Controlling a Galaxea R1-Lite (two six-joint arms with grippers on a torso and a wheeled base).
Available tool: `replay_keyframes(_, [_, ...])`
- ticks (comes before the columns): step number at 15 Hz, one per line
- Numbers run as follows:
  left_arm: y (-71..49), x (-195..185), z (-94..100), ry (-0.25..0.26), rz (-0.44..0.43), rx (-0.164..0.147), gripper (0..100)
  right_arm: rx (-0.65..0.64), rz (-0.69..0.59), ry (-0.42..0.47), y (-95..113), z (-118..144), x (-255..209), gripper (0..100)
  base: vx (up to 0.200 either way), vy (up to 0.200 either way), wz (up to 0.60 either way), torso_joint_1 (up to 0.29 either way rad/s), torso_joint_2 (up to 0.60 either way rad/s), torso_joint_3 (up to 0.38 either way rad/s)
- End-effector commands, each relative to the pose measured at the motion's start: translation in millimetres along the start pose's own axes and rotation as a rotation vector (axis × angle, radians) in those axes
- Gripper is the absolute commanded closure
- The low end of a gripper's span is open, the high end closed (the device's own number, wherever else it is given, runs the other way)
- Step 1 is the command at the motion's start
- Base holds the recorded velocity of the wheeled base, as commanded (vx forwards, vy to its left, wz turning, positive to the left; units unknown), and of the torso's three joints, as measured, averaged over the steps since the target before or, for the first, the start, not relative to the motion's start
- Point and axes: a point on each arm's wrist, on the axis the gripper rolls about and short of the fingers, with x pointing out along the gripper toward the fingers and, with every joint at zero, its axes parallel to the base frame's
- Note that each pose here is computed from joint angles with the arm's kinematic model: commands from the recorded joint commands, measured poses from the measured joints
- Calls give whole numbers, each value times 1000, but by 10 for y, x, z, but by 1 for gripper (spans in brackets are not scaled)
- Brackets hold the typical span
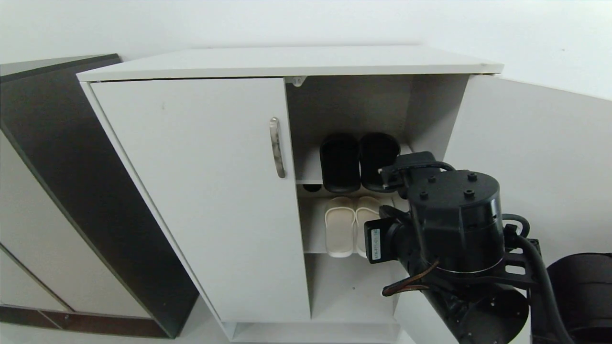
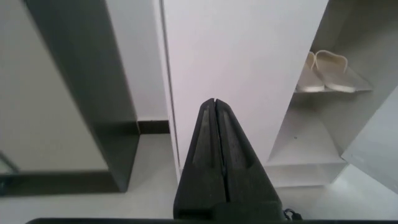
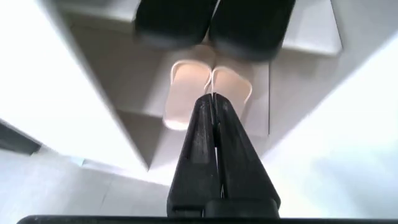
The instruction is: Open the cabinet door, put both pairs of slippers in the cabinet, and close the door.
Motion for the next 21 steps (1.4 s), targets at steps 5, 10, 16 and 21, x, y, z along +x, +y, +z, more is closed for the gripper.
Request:
replay_keyframes(5, [0,0,0,0,1,-1,100,-18,-3,16,4,-72,13,100,-200,0,0,1,3,5])
replay_keyframes(10, [0,0,0,0,1,-1,100,-53,-7,32,-20,-139,11,100,-200,0,0,4,0,2])
replay_keyframes(16, [0,0,0,0,2,-1,100,-51,-7,25,-25,-154,16,100,-67,0,0,-1,0,2])
replay_keyframes(21, [0,0,0,0,1,-1,100,-51,-6,26,-25,-154,16,100,0,0,0,0,0,0])
